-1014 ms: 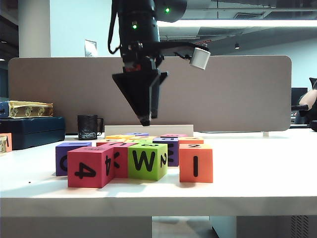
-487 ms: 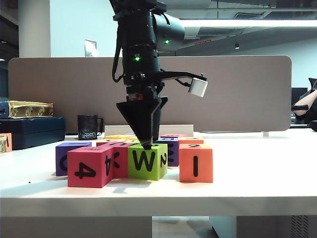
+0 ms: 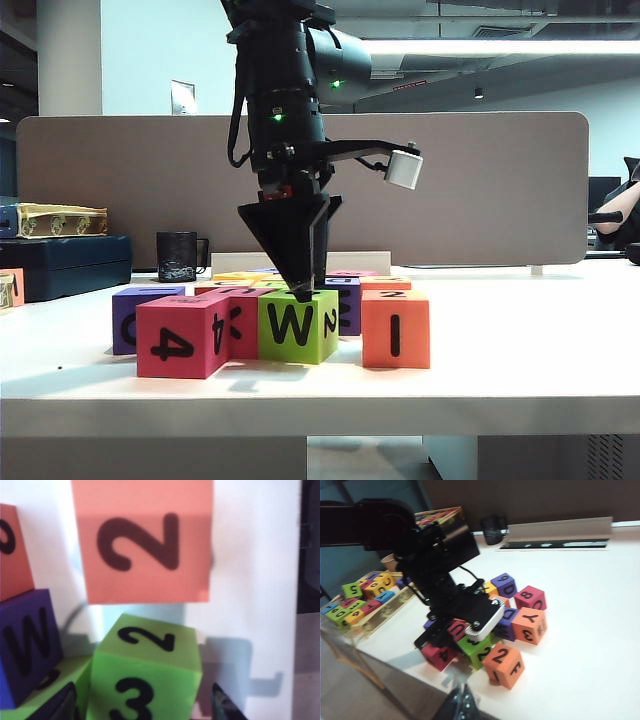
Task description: Select the appropriate blocks from the scattered letter blocks on the table and arrange them in a row to spell out "23".
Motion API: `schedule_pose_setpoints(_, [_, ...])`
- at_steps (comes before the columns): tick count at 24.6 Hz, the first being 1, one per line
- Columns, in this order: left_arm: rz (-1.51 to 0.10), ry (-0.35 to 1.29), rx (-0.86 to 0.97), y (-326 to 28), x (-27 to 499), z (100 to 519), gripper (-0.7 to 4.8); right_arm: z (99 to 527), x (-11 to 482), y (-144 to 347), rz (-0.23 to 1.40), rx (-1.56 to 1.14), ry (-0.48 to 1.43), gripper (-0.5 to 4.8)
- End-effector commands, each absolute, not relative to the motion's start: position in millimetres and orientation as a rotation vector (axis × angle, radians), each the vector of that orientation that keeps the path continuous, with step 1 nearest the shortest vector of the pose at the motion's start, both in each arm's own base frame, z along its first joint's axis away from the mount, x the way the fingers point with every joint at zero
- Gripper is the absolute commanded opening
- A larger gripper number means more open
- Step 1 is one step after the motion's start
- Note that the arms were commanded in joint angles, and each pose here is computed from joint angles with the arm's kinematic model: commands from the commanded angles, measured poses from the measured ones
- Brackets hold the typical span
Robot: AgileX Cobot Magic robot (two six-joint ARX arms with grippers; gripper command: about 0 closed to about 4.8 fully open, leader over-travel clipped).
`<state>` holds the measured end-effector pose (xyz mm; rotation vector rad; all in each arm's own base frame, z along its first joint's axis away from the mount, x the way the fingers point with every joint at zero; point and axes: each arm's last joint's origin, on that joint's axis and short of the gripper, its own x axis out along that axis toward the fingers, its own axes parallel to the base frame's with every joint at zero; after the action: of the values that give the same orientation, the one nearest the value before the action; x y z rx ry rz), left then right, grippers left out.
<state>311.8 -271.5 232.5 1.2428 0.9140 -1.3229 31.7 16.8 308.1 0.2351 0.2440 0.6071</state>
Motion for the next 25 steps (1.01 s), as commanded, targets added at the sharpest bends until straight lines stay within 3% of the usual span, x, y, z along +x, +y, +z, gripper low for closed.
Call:
schedule_pose_setpoints(1, [-1.363, 0.919, 1.213, -272.5, 311.5, 230.1, 3.41, 310.2, 31.7, 16.5, 0.599, 0.230, 0.230, -0.01])
schedule_pose_setpoints(10, [-1.366, 0.949, 1.220, -273.7, 313.7, 220.8, 3.38, 310.3, 31.8, 16.5, 0.599, 0.229, 0.228, -0.01])
schedule_pose_setpoints(18, [-1.364, 0.952, 1.221, -273.7, 314.0, 220.0, 2.77, 310.6, 31.8, 16.5, 0.600, 0.228, 0.225, -0.01])
schedule_pose_setpoints(25, [-1.351, 0.962, 1.206, -273.8, 313.9, 220.2, 2.73, 310.6, 31.8, 16.5, 0.600, 0.228, 0.225, -0.01])
